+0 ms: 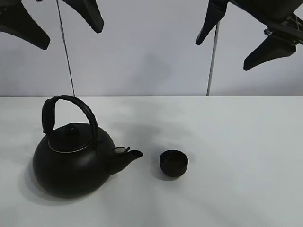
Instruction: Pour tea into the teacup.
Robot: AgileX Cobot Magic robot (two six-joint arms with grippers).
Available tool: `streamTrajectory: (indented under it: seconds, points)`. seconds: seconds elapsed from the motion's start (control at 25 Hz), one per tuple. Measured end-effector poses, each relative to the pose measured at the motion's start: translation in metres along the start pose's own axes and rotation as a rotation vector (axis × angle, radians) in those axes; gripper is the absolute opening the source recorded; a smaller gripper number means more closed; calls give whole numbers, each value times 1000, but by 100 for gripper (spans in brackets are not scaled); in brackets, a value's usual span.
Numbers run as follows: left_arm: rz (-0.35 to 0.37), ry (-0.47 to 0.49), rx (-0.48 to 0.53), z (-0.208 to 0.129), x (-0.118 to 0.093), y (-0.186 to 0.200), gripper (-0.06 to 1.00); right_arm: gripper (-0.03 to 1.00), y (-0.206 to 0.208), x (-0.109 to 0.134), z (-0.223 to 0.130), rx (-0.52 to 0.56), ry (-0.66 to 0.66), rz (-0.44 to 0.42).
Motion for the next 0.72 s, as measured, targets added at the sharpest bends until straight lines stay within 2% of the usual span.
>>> streamTrajectory:
  seconds: [0.72]
  points:
    - [1, -1, 0, 0, 0, 0, 69, 59, 0, 1, -4, 28, -21, 6]
Point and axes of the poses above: a point on each arm's last joint axis where the gripper is mounted, y pointing back along that axis away from the gripper, x along the wrist's bending axis when the last joint is at zero, z = x × y, the point moved 4 cm from there along -y, pointing out along that axis toward the gripper, and after that the axes turned 4 degrees about -y, right-handed, at the moved point
